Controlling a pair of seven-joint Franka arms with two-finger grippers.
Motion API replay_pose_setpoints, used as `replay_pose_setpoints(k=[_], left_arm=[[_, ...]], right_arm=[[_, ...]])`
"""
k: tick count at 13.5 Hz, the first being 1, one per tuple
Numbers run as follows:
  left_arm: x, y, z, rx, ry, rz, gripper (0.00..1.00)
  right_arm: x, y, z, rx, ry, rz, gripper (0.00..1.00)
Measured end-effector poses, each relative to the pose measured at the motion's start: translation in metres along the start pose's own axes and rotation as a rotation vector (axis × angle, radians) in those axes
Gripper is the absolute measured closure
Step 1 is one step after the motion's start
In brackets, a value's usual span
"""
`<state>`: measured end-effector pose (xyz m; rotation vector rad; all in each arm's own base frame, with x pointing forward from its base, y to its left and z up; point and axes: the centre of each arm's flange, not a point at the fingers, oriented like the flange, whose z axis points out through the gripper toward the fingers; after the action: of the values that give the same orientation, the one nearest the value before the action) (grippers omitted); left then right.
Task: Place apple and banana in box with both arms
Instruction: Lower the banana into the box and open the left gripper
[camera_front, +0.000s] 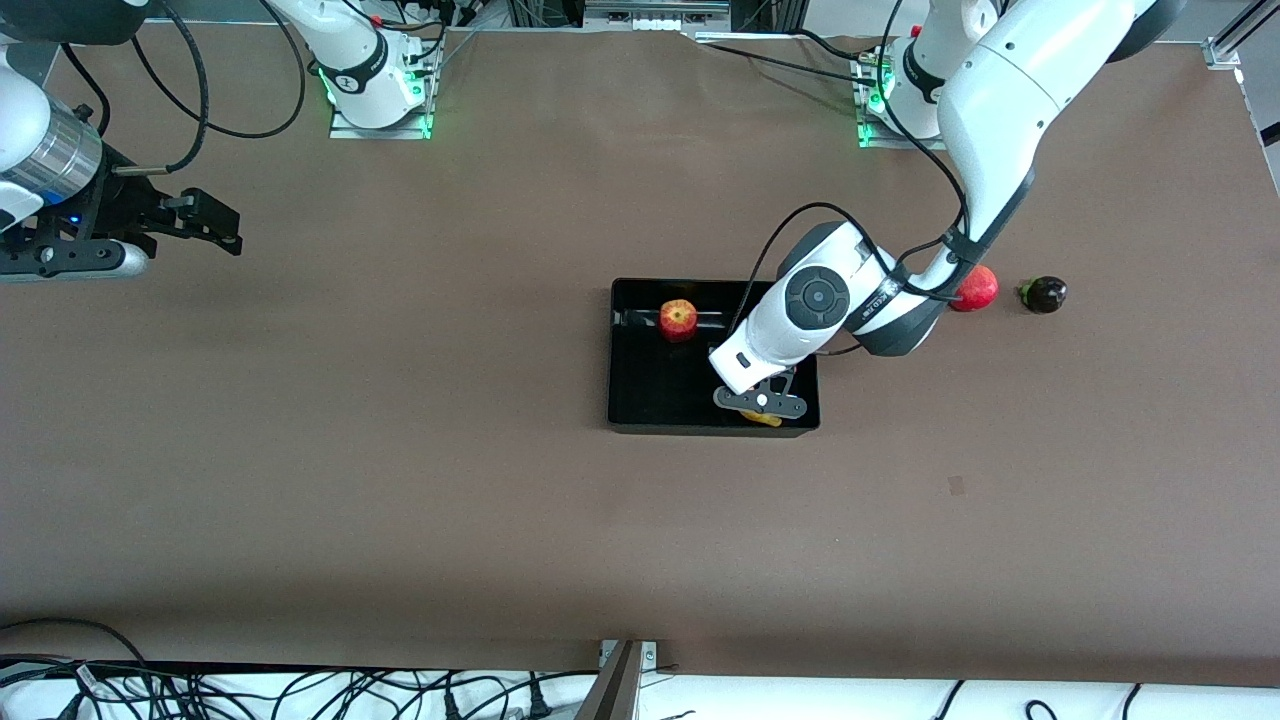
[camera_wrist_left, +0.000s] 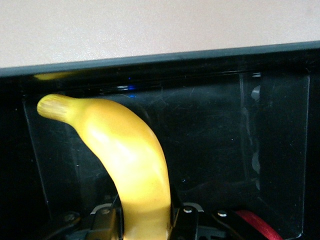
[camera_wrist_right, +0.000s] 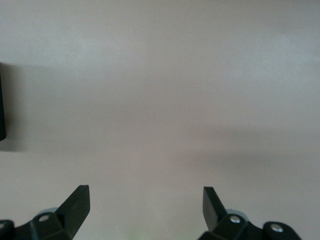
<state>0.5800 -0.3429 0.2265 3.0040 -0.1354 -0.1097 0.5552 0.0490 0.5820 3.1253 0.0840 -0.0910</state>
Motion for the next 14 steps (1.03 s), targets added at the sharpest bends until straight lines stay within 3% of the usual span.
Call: replay_pose_setpoints(k=[11, 14], left_arm=[[-0.003, -0.022, 0.028, 0.035, 0.037, -0.086, 0.65], [-0.003, -0.022, 0.026, 0.034, 0.041, -0.134, 0.43]], right_arm=[[0.000, 0.003, 0.001, 0.000, -0.001, 0.006, 0.00], [0.000, 0.003, 0.001, 0.000, -0.001, 0.006, 0.00]])
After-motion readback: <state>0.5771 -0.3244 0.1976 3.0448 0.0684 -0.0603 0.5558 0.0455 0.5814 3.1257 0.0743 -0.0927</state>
